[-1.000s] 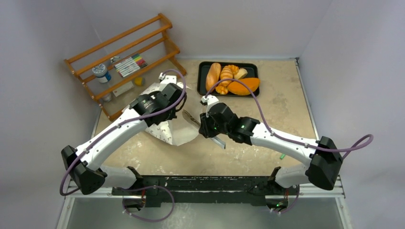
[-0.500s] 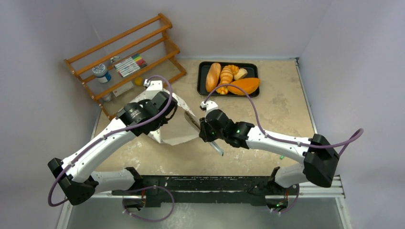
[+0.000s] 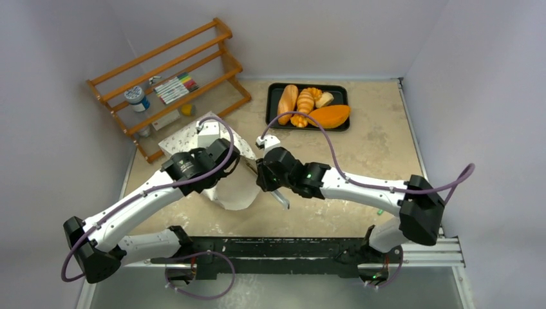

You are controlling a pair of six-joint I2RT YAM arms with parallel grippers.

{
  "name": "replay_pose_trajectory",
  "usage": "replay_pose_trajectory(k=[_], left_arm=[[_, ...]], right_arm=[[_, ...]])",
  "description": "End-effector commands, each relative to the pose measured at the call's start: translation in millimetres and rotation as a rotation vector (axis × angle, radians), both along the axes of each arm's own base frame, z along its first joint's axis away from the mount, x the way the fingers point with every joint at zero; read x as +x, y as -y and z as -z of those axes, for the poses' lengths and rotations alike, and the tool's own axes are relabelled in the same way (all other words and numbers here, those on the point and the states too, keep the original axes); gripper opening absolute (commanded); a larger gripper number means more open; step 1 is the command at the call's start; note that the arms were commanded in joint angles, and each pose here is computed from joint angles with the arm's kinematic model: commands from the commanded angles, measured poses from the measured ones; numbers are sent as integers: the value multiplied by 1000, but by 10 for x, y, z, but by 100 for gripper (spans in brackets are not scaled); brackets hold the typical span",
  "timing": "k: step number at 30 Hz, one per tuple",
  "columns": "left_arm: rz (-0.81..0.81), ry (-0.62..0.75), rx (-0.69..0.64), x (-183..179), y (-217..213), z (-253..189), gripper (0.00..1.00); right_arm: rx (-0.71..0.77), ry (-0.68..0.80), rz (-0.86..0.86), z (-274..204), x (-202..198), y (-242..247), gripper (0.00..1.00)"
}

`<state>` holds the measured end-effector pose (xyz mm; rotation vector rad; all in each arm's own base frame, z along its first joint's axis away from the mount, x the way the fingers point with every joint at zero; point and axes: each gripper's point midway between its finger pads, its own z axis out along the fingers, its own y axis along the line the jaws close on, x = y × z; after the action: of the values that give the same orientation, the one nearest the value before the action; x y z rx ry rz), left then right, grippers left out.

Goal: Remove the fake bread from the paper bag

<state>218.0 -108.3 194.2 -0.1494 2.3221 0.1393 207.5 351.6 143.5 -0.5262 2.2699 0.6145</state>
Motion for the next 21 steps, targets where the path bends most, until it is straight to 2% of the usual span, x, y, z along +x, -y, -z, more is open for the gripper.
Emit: replay_pose_trajectory(k=[1,6,15,21], left_arm=[[-8,76,-65,105,133,-118,0],[14,76,-83,90,266,-50,0],[6,95,-85,113,343,-50,0],[-24,135,-79,168,309,-166,0]], right_arm=[[98,12,-43,-175,6,-332,27],[131,29,-79,-159,-14,-566,27],[169,71,-17,-173,123,-745,29],[158,62,-24,-43,82,-720,25]])
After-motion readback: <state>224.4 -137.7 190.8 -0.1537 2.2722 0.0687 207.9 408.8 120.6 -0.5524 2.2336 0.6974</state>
